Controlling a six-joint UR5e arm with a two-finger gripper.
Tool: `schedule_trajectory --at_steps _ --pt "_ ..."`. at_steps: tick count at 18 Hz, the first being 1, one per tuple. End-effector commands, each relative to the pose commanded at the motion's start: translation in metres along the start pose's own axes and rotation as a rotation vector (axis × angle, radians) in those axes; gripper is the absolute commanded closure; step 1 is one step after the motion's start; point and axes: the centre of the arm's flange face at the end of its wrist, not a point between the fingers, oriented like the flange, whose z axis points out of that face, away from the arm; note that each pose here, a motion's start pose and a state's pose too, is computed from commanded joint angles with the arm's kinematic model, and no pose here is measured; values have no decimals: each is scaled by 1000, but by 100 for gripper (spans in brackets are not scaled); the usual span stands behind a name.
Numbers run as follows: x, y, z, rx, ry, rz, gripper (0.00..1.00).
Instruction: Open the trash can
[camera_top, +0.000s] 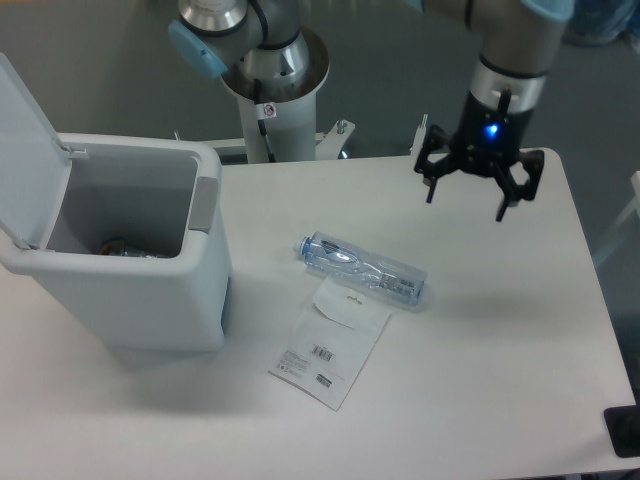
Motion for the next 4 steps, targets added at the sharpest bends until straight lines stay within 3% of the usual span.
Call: schedule_trajectory --at_steps 4 --pt "-21 17 36 -116 -9 47 0"
